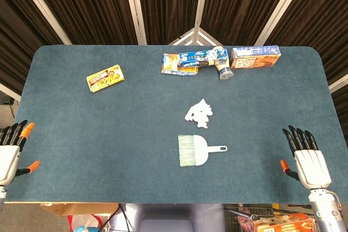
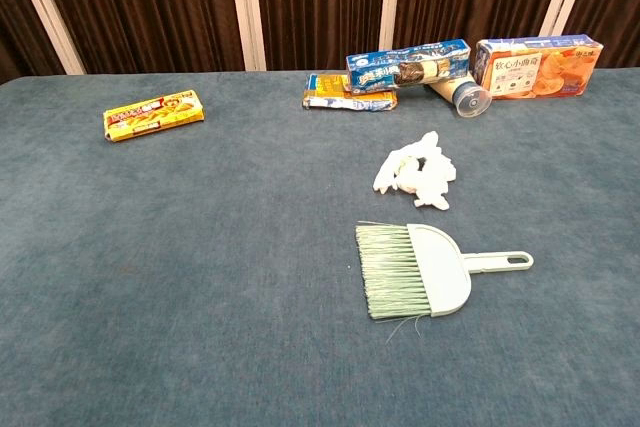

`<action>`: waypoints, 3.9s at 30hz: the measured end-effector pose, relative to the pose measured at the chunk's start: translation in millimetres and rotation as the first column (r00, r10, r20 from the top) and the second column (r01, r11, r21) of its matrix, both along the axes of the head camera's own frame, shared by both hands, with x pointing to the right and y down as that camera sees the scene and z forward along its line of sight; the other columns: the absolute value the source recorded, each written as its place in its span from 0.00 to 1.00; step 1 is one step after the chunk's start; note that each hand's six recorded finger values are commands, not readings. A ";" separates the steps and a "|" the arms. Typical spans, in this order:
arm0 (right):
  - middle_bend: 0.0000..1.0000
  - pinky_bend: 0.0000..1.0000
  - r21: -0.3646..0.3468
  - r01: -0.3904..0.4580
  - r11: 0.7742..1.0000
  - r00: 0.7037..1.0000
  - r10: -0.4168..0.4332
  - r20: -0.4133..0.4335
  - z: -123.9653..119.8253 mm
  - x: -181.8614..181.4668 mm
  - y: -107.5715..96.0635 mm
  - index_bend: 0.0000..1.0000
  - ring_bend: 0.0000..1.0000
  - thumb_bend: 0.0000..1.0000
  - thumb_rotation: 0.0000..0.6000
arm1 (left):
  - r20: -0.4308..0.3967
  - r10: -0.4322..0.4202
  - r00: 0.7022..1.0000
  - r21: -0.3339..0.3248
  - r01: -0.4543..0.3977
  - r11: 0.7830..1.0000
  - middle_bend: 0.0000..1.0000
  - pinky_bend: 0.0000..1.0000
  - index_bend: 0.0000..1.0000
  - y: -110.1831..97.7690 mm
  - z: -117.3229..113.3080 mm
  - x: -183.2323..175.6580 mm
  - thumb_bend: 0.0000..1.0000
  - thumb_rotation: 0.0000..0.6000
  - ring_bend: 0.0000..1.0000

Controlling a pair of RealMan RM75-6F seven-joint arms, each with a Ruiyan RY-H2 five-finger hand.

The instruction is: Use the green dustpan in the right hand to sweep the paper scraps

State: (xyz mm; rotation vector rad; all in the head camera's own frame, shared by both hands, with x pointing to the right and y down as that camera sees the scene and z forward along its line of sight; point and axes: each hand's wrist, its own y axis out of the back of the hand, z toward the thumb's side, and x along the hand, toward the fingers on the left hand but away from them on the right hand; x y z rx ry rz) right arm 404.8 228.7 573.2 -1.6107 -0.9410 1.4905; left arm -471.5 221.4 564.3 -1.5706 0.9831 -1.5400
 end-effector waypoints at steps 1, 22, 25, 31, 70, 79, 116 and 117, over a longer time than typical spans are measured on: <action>0.00 0.06 0.000 0.000 1.000 1.000 0.000 0.000 0.2 0.0 0.0 0.00 0.00 0.37 1.00 | 0.000 0.000 1.000 0.000 0.000 1.000 0.00 0.00 0.00 0.0 0.0 0.0 0.05 1.00 0.00; 0.04 0.22 -0.006 0.002 1.000 1.000 -0.002 0.022 2.1 -6.6 -1.9 0.00 0.08 0.37 1.00 | -0.006 -0.003 1.000 0.006 0.003 1.000 0.00 0.00 0.00 -0.7 -1.7 -0.6 0.05 1.00 0.00; 0.32 0.62 0.003 0.008 1.000 0.999 -0.008 0.050 2.4 -12.2 -6.1 0.00 0.40 0.37 1.00 | -0.009 0.000 1.000 0.005 0.000 1.000 0.00 0.00 0.00 -0.5 -1.8 0.4 0.05 1.00 0.00; 0.83 0.95 0.035 0.070 0.997 0.990 -0.074 0.121 7.2 -33.3 -19.3 0.07 0.87 0.37 1.00 | -0.006 0.009 1.000 0.006 -0.009 1.000 0.00 0.00 0.00 -0.6 -1.4 2.3 0.05 1.00 0.00; 0.96 1.00 -0.209 0.283 0.936 0.959 -0.269 0.094 123.4 -186.3 -27.0 0.40 0.99 0.37 1.00 | -0.023 0.009 1.000 -0.005 -0.009 1.000 0.00 0.00 0.00 -0.7 0.5 3.3 0.05 1.00 0.00; 0.96 1.00 -0.230 0.268 0.935 0.963 -0.259 0.072 131.5 -185.3 -24.6 0.40 0.99 0.37 1.00 | -0.023 0.007 1.000 -0.004 -0.007 1.000 0.00 0.00 0.00 -1.0 0.2 2.8 0.05 1.00 0.00; 0.96 1.00 -0.214 0.237 0.947 0.971 -0.229 0.062 130.9 -179.7 -35.9 0.77 0.99 0.61 1.00 | -0.028 0.003 1.000 -0.005 -0.003 1.000 0.00 0.00 0.00 -0.9 0.0 2.8 0.05 1.00 0.00; 0.96 1.00 -0.209 0.240 0.948 0.971 -0.232 0.062 129.1 -180.1 -37.6 0.77 0.99 0.61 1.00 | -0.028 0.003 1.000 -0.005 -0.003 1.000 0.00 0.00 0.00 -0.9 0.0 2.8 0.05 1.00 0.00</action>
